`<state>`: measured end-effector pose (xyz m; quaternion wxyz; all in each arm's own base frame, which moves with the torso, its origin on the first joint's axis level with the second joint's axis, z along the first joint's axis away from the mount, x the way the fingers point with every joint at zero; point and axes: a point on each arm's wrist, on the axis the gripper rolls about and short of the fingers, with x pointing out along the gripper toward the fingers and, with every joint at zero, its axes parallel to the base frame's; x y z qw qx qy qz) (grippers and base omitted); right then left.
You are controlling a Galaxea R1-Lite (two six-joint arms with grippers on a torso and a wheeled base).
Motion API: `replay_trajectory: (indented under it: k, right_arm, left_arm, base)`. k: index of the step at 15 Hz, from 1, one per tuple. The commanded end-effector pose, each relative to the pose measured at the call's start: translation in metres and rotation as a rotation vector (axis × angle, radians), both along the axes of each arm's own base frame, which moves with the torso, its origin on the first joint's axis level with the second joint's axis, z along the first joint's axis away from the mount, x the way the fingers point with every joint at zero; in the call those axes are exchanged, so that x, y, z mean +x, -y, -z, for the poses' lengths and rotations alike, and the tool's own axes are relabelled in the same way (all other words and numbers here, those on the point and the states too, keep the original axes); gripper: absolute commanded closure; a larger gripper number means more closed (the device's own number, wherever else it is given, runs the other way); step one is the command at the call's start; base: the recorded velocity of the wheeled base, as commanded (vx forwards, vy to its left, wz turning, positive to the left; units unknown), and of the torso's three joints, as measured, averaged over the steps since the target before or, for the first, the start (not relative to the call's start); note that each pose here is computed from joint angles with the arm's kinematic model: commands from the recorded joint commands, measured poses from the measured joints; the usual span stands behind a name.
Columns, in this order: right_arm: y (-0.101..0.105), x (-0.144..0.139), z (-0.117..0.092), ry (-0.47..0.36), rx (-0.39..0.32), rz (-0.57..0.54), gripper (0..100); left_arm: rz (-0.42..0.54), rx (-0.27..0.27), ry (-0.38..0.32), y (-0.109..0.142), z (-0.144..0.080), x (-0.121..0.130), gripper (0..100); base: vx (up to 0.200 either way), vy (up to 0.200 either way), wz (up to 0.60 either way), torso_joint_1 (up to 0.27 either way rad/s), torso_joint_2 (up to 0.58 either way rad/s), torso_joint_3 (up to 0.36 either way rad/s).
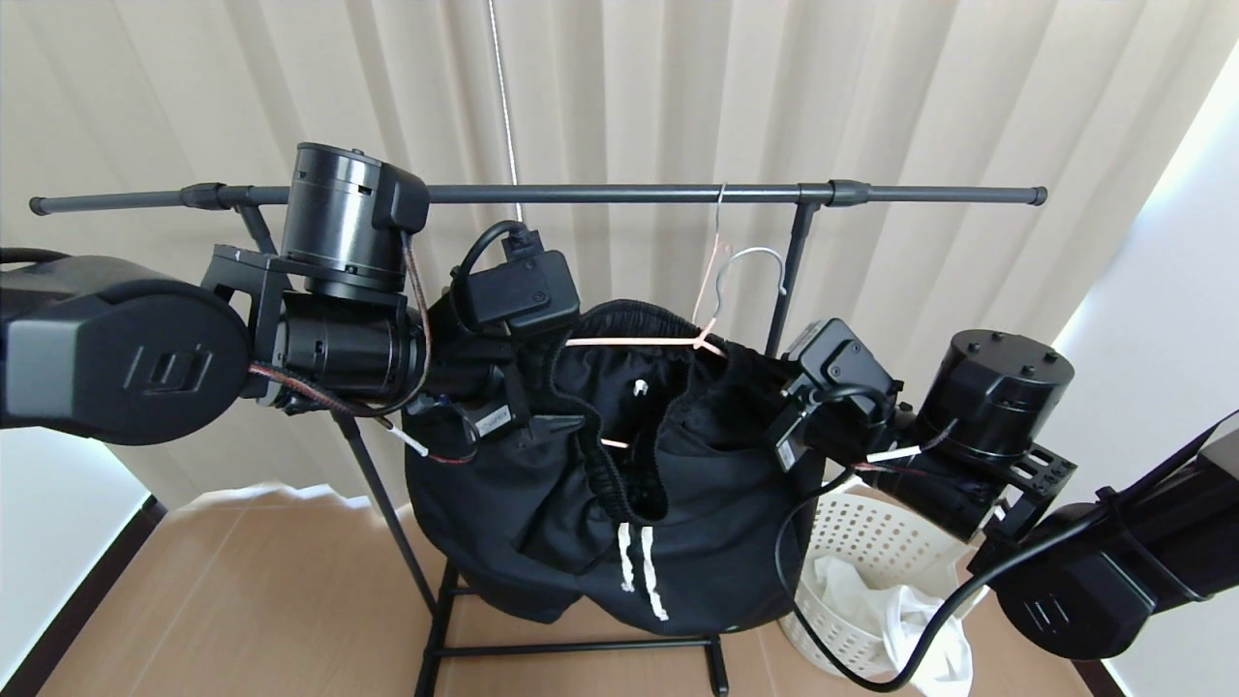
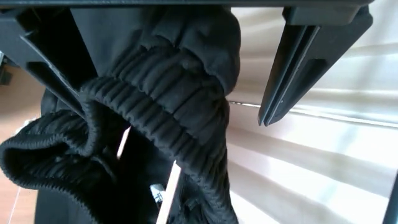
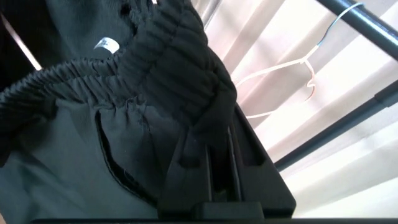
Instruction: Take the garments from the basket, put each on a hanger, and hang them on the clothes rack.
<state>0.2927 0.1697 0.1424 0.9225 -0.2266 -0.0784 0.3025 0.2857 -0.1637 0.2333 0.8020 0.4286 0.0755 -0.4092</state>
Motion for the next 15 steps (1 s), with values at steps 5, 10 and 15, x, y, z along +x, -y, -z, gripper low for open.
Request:
replay_trajectory:
  k: [5, 10, 15]
  right_arm:
    - [-0.002, -0.006, -0.007, 0.052, 0.030, -0.015, 100]
    - [-0.001, -0.007, -0.008, 0.057, 0.033, -0.016, 100]
    - [0.000, -0.010, -0.006, 0.078, -0.011, -0.013, 100]
  left_arm:
    - [0.001, 0.010, -0.022, 0.000, 0.007, -0.001, 0]
    - [0.001, 0.009, -0.021, -0.001, 0.006, -0.001, 100]
    - [-0.003, 0.011, -0.041, -0.003, 0.012, -0.005, 100]
  base:
    - [0.000, 0.000, 0.00, 0.000, 0.00, 0.000]
    - [0.000, 0.000, 0.00, 0.000, 0.00, 0.000]
    - [0.000, 0.000, 0.00, 0.000, 0.00, 0.000]
